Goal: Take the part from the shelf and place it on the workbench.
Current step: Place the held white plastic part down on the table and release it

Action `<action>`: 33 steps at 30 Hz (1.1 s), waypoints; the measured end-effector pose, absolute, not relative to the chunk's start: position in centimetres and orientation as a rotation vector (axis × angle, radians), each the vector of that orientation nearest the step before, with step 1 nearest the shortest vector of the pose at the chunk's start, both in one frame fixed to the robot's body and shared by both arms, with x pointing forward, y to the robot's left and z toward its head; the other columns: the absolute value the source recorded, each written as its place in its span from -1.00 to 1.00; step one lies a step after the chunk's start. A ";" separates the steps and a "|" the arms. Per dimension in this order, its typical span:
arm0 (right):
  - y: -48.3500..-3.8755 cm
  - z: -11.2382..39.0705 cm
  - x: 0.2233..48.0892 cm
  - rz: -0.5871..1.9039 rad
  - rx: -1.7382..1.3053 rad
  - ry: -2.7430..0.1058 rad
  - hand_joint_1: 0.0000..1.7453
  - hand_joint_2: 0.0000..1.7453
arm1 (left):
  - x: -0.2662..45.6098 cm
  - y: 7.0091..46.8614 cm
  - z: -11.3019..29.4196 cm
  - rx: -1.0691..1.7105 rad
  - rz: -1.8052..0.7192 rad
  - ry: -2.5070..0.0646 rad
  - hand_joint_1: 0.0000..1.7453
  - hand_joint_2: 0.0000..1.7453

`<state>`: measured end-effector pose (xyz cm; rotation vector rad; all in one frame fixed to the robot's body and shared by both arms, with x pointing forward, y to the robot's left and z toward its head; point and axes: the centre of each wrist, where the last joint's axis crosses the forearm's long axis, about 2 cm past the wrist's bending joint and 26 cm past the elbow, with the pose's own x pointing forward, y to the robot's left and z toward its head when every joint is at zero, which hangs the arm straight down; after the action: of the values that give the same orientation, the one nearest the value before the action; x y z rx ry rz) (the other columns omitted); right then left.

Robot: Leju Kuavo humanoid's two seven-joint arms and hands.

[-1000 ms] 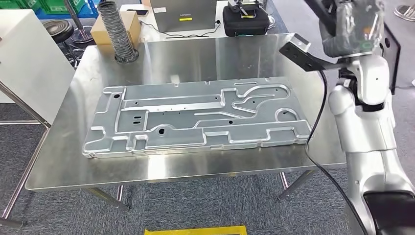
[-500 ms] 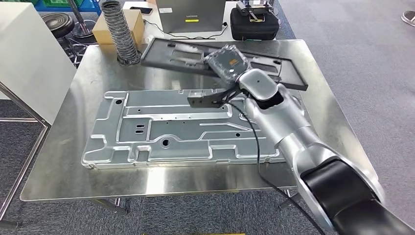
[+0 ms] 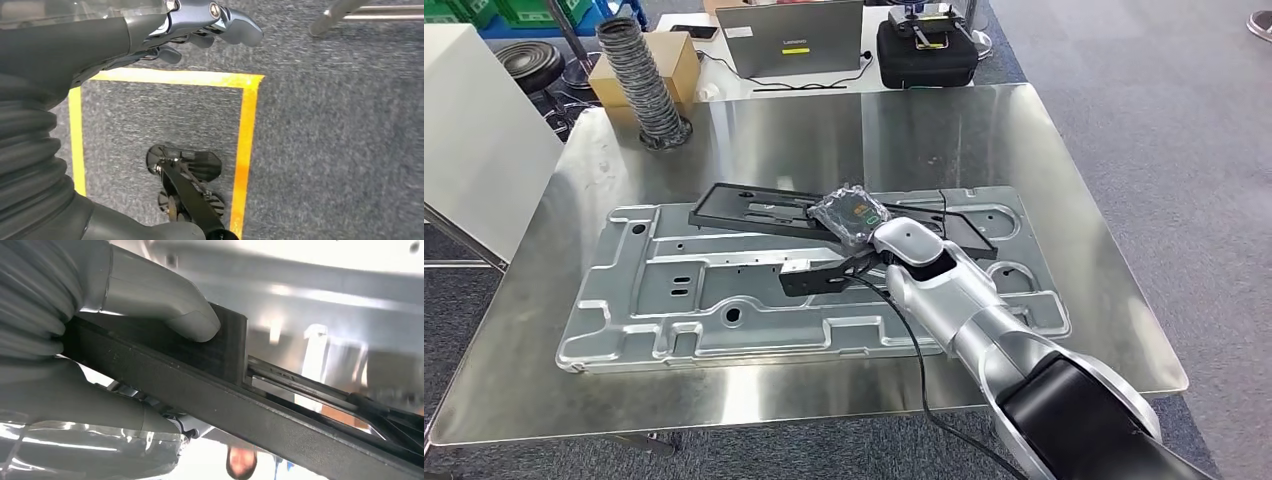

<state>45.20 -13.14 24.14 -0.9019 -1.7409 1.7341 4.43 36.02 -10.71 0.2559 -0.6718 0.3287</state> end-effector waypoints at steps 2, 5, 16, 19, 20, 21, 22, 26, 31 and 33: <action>-13.2 23.6 45.1 1.726 -0.865 -1.735 0.00 0.00 | 4.4 36.0 -10.7 0.255 0.325 -0.687 -1.00 1.00; -13.3 23.4 45.0 1.711 -0.832 -1.737 -1.00 -1.00 | 4.5 35.9 -10.7 0.250 0.326 -0.699 -1.00 1.00; -13.1 22.8 44.7 1.566 -0.556 -1.844 -1.00 -1.00 | 4.5 35.4 -10.8 0.253 0.339 -0.730 -1.00 -1.00; -12.8 23.9 44.7 1.472 -0.414 -1.938 -1.00 -1.00 | 4.5 35.1 -10.8 0.248 0.354 -0.742 -1.00 -1.00; -12.8 24.3 44.7 1.426 -0.357 -1.977 -1.00 -1.00 | 4.4 35.0 -10.8 0.247 0.359 -0.747 -1.00 -1.00; -12.9 24.7 44.7 1.372 -0.300 -2.016 -1.00 -1.00 | 4.4 34.9 -10.8 0.247 0.364 -0.753 -1.00 -1.00; -13.0 25.1 44.6 1.308 -0.242 -2.059 -1.00 -1.00 | 4.4 34.9 -10.9 0.247 0.368 -0.757 -1.00 -1.00; -14.5 27.4 44.2 0.962 -0.056 -2.270 -1.00 -1.00 | 4.1 34.7 -10.9 0.255 0.387 -0.765 -1.00 -1.00; -19.0 30.4 42.3 0.431 -0.176 -2.592 -1.00 -1.00 | 3.4 34.5 -11.0 0.290 0.424 -0.744 -1.00 -1.00; -21.4 32.0 41.1 0.247 -0.332 -2.700 -1.00 -1.00 | 3.1 34.4 -11.0 0.302 0.445 -0.735 -1.00 -1.00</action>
<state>41.08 -21.36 31.96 -0.3318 -2.6995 0.2472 3.10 34.36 -11.03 0.3022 -0.7350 0.4455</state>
